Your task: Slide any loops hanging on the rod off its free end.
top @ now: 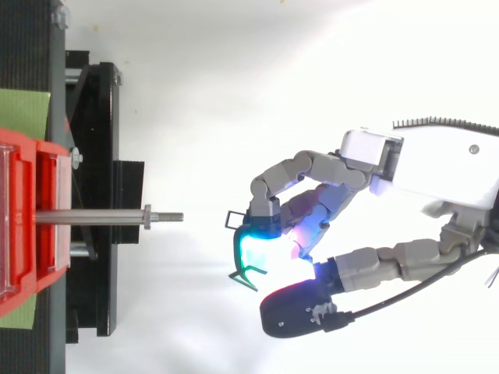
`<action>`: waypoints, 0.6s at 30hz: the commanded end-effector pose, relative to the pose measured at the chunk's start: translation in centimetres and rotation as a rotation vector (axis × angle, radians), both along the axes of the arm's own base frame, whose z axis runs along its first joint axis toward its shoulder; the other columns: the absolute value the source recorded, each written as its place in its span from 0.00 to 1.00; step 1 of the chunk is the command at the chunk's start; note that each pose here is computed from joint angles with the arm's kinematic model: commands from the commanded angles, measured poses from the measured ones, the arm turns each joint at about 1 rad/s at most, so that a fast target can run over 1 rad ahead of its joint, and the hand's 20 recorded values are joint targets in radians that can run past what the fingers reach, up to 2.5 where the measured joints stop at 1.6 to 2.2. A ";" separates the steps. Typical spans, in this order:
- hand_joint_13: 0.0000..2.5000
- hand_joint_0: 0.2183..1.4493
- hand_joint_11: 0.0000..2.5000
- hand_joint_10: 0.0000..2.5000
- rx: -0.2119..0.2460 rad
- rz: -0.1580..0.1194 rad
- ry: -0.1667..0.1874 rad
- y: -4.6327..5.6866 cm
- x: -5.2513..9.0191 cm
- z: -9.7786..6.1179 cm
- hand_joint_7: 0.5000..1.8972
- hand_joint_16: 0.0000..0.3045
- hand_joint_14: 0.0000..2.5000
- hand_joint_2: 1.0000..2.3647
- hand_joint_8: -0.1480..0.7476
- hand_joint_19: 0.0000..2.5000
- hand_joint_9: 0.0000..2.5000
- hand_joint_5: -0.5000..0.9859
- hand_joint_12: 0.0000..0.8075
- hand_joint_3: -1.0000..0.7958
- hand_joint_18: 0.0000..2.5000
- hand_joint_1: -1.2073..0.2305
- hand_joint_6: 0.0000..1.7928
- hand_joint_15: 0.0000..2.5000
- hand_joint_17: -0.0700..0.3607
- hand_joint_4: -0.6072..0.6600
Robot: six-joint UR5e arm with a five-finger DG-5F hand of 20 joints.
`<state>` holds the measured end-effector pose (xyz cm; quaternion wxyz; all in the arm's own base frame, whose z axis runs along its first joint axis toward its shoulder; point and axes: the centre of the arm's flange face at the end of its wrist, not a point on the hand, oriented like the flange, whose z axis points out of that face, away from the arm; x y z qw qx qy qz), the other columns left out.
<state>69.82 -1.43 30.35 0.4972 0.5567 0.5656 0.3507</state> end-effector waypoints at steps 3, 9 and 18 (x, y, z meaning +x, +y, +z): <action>0.29 0.32 0.30 0.01 0.010 -0.002 -0.002 0.0 0.0 0.0 0.46 0.19 0.00 0.01 0.49 0.13 0.46 0.29 0.47 0.56 0.34 0.22 0.50 0.12 0.46 0.44; 0.29 0.31 0.30 0.01 0.021 -0.003 -0.007 0.1 0.1 0.0 0.42 0.19 0.01 0.01 0.49 0.13 0.46 0.29 0.47 0.55 0.34 0.23 0.51 0.12 0.46 0.45; 0.29 0.31 0.30 0.01 0.014 0.002 -0.009 0.1 0.1 0.1 0.42 0.19 0.00 0.01 0.49 0.13 0.46 0.29 0.48 0.55 0.34 0.24 0.50 0.12 0.47 0.46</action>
